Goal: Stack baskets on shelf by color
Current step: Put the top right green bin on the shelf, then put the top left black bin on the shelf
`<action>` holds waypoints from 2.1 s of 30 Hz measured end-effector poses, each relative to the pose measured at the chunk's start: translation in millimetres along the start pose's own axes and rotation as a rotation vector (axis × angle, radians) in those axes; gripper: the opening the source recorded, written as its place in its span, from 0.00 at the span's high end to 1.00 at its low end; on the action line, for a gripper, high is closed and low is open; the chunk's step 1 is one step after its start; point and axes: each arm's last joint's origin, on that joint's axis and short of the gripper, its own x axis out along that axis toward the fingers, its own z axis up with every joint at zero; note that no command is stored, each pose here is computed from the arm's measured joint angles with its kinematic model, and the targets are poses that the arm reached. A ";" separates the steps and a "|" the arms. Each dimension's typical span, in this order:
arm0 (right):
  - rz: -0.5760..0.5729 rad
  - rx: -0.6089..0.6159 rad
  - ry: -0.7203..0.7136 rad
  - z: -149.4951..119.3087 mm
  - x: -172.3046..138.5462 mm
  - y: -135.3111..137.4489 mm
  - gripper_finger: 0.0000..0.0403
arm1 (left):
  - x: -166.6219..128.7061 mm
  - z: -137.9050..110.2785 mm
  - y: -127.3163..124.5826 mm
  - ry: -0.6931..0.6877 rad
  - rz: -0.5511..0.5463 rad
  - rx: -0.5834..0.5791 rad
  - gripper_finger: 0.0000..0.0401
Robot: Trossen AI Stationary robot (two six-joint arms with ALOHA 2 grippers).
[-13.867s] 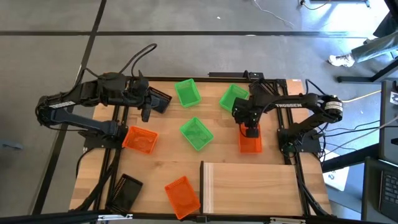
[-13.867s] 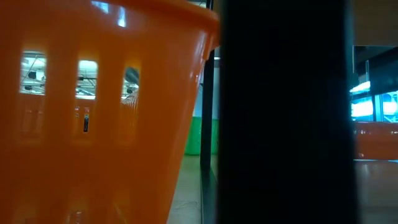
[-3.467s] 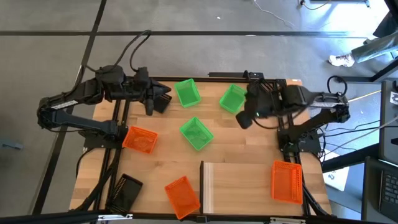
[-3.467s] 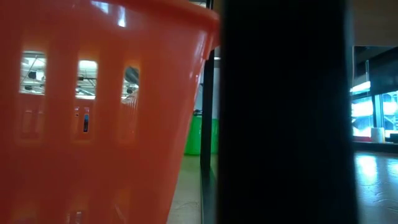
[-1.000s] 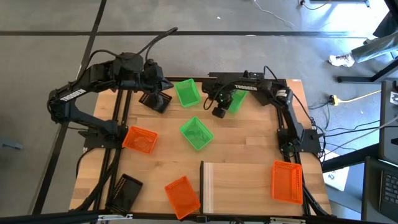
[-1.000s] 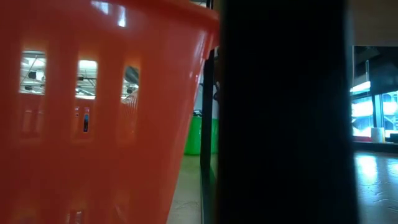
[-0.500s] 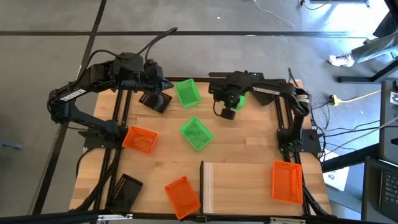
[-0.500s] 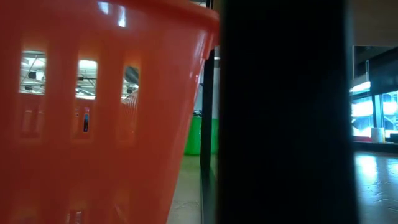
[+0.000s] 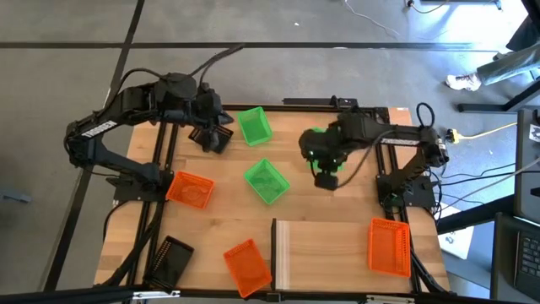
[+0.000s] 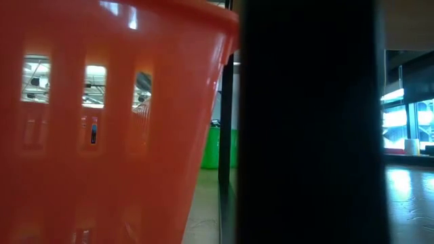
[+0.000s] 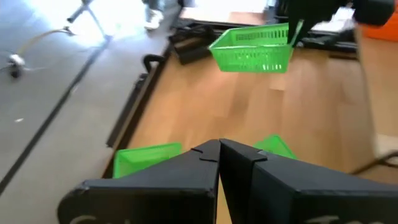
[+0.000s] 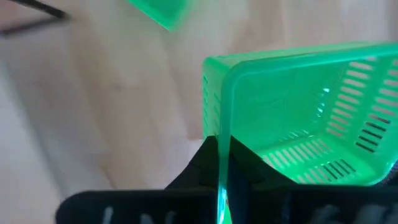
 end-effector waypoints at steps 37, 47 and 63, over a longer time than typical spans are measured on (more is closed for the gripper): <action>0.358 -0.036 0.125 -88.0 -36.6 193.5 1.00 | -4.6 -1.5 -32.0 0.005 -0.174 0.109 1.00; 0.388 -0.045 0.117 -86.1 -34.8 197.1 0.91 | -4.7 -1.1 -32.3 0.002 -0.183 0.101 1.00; 0.438 -0.082 0.137 -85.9 -35.8 199.4 0.86 | -5.5 -4.3 -35.2 0.035 -0.195 0.094 1.00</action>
